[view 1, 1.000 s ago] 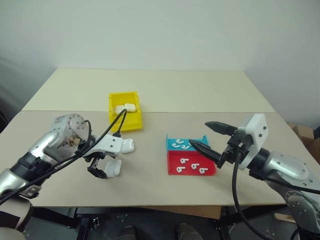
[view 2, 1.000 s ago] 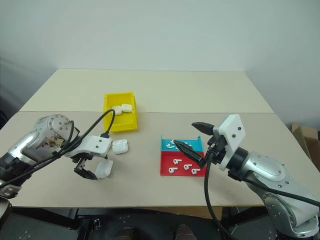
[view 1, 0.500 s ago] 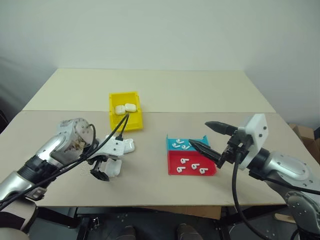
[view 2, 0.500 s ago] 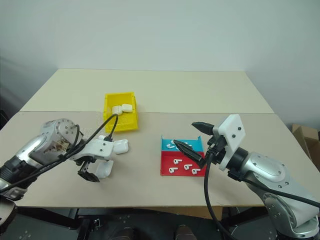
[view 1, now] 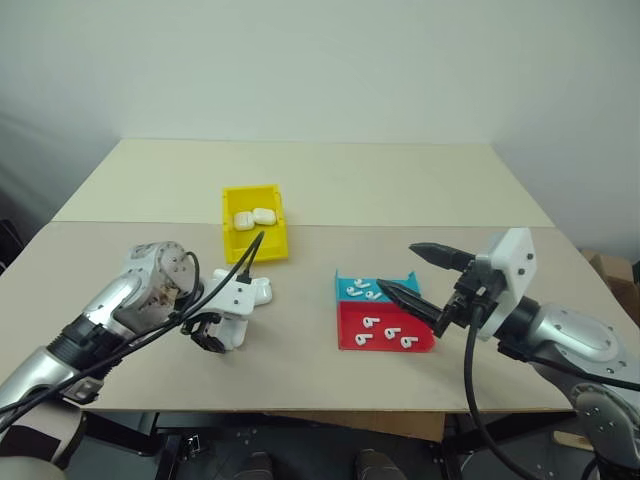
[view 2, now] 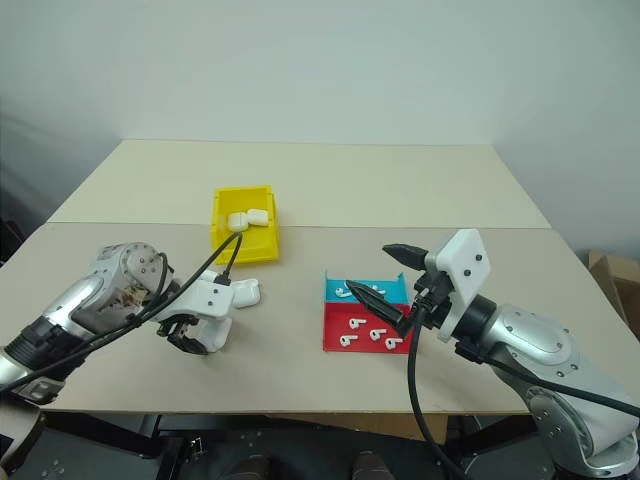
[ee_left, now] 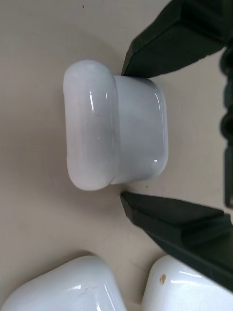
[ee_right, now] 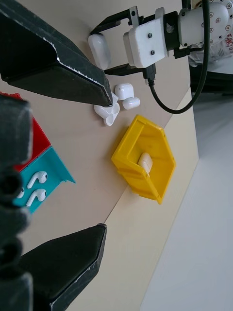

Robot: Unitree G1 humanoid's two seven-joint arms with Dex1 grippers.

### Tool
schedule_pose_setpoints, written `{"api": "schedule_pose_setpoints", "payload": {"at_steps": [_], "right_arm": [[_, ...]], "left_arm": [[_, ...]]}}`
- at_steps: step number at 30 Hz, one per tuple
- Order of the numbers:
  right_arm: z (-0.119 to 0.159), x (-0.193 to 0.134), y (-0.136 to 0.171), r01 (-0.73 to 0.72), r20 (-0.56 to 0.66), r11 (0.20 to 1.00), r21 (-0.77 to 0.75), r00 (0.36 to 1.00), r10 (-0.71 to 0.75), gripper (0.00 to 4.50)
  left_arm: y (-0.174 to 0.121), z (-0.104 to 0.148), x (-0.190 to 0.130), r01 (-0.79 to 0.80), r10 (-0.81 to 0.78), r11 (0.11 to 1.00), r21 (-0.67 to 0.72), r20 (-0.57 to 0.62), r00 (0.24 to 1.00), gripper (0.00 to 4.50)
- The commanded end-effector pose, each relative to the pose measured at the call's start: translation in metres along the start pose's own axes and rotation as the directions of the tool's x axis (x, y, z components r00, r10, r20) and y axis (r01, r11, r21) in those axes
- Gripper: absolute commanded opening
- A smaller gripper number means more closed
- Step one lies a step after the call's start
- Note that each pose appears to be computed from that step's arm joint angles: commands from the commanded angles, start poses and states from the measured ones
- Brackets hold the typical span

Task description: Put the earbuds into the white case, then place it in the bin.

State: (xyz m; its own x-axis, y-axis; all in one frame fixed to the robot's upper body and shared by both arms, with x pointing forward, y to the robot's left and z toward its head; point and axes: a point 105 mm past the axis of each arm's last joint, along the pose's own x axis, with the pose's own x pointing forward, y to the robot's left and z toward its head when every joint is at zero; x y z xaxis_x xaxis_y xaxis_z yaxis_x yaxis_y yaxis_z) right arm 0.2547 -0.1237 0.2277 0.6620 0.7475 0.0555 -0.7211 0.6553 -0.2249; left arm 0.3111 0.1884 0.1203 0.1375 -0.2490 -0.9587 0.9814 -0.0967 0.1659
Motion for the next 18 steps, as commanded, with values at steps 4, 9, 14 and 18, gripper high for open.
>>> {"api": "schedule_pose_setpoints", "payload": {"at_steps": [4,9,14,18], "right_arm": [[0.010,-0.003,0.004,-0.030,0.017,0.999,-0.035,0.999,0.031,4.50],[0.008,-0.009,0.005,-0.154,-0.034,0.987,-0.046,0.988,0.153,4.50],[0.006,-0.019,0.001,-0.275,-0.097,0.960,-0.049,0.958,0.270,4.50],[0.006,-0.027,-0.004,-0.359,-0.141,0.932,-0.043,0.926,0.350,4.50]], "left_arm": [[-0.003,-0.011,-0.007,-0.012,0.012,1.000,-0.002,0.013,1.000,2.81],[0.004,-0.010,-0.043,-0.123,0.119,0.992,0.016,0.177,0.977,2.81],[0.013,0.010,-0.097,-0.274,0.266,0.960,-0.053,0.470,0.842,2.81],[0.017,0.042,-0.132,-0.338,0.376,0.918,-0.207,0.723,0.580,2.81]]}}
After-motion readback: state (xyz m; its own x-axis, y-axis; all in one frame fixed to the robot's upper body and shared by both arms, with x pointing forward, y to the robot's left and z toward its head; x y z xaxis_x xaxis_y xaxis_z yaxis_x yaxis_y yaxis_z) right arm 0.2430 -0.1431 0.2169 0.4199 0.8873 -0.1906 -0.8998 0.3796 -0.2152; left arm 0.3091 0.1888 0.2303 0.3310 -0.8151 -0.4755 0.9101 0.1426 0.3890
